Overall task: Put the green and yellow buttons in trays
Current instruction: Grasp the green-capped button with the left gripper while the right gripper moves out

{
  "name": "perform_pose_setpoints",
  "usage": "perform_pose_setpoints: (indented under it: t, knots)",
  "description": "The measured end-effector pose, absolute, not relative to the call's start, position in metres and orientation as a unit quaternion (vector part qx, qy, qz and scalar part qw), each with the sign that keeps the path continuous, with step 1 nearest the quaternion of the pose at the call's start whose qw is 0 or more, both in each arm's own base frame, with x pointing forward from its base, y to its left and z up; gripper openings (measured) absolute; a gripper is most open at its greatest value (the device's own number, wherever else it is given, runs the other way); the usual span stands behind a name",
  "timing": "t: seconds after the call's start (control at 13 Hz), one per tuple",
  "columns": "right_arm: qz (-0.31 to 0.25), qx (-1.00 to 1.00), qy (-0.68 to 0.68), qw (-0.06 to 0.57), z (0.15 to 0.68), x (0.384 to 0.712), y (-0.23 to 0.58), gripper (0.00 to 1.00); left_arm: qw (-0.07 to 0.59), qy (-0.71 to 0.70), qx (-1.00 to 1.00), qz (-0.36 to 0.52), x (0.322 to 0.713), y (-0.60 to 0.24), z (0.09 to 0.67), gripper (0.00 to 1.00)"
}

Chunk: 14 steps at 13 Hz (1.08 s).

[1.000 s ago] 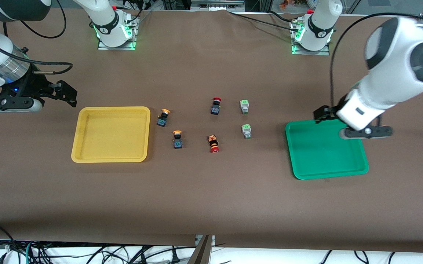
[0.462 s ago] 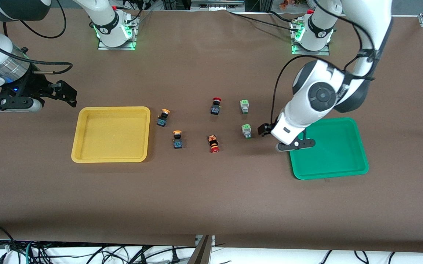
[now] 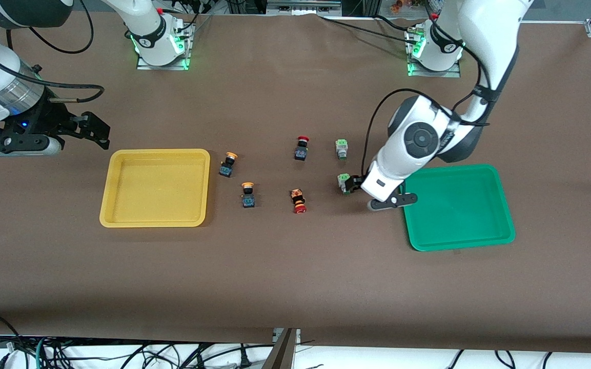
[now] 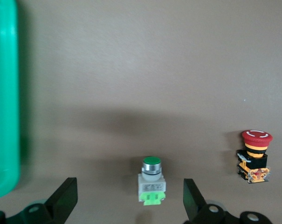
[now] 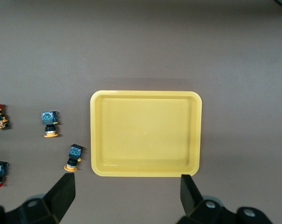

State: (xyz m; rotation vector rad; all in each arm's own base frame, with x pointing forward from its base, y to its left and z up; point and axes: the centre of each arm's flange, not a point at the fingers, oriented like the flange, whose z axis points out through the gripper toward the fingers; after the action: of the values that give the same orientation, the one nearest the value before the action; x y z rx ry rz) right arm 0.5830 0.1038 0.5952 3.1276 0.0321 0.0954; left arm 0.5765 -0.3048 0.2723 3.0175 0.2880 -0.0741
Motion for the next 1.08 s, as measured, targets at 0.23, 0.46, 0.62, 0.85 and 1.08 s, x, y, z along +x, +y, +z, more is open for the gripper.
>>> perform_pose_setpoints:
  t: [0.23, 0.46, 0.62, 0.85, 1.08]
  knots:
    - [0.035, 0.999, 0.011, 0.005, 0.596, 0.584, 0.104, 1.00, 0.021, 0.074, 0.997, -0.020, 0.566, -0.320, 0.243, 1.00]
    - [0.036, 0.999, 0.012, 0.005, 0.596, 0.584, 0.106, 1.00, 0.020, 0.076, 0.997, -0.023, 0.551, -0.343, 0.228, 1.00]
    - [0.037, 0.999, 0.013, 0.005, 0.596, 0.584, 0.107, 1.00, 0.024, 0.071, 0.997, -0.022, 0.541, -0.355, 0.217, 1.00]
    - [0.051, 0.999, 0.016, 0.002, 0.594, 0.589, 0.112, 1.00, 0.016, 0.055, 0.998, -0.017, 0.533, -0.358, 0.200, 1.00]
    - [0.063, 0.998, 0.030, -0.002, 0.586, 0.596, 0.130, 1.00, 0.003, 0.052, 0.999, -0.015, 0.527, -0.358, 0.187, 1.00]
